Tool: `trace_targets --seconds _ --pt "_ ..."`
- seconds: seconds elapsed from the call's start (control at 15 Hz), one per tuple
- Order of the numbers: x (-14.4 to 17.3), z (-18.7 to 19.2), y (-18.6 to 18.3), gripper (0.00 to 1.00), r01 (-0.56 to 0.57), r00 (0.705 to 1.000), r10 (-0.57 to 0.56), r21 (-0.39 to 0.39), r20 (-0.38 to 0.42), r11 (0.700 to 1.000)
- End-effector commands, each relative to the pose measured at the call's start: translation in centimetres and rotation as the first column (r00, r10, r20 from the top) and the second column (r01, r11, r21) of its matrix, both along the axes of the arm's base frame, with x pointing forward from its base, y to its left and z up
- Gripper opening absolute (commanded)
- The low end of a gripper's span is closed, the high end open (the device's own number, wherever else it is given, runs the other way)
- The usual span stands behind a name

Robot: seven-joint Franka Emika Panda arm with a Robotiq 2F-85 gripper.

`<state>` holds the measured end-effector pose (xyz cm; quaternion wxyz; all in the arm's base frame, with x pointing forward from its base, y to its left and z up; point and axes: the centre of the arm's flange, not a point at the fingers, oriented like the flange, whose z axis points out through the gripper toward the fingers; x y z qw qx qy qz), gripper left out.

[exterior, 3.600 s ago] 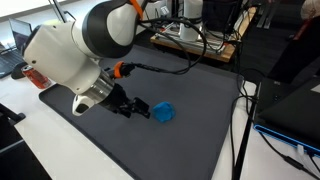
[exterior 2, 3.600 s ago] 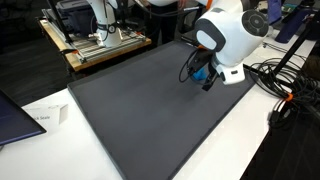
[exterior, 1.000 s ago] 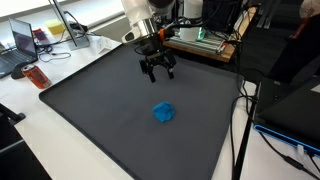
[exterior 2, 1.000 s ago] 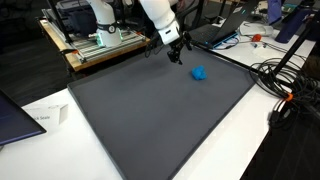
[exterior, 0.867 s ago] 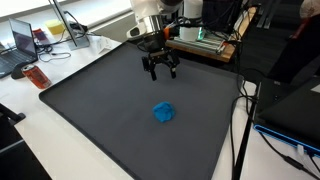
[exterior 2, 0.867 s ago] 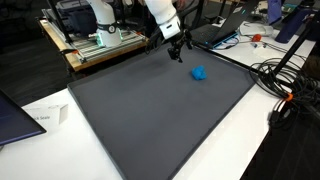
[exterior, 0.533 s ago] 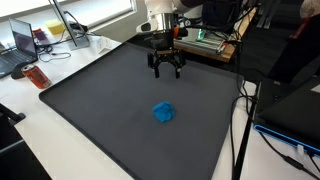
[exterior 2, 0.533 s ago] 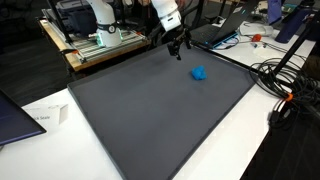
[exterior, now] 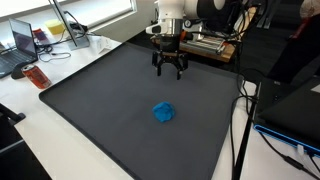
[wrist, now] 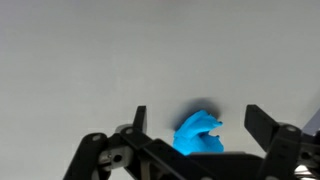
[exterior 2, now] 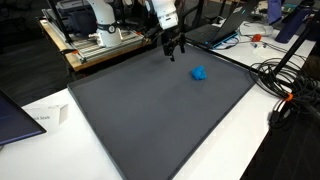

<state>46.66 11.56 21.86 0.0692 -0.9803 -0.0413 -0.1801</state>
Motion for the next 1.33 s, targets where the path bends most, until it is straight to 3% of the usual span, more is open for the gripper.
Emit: trace_targets --seconds 0.0,0.67,0.93,1.27 --pt "0.1 3.0 1.6 1.00 0.023 1.000 -0.023 -0.053 -0.006 0.998" --pt "1.7 7.1 6.6 1.00 -0.041 0.999 0.044 -0.121 0.021 0.992" --pt "3.2 9.1 10.4 1.00 -0.069 0.998 0.067 -0.152 -0.022 0.986" --pt "4.7 10.6 14.4 1.00 -0.044 0.992 0.013 -0.254 -0.123 0.966"
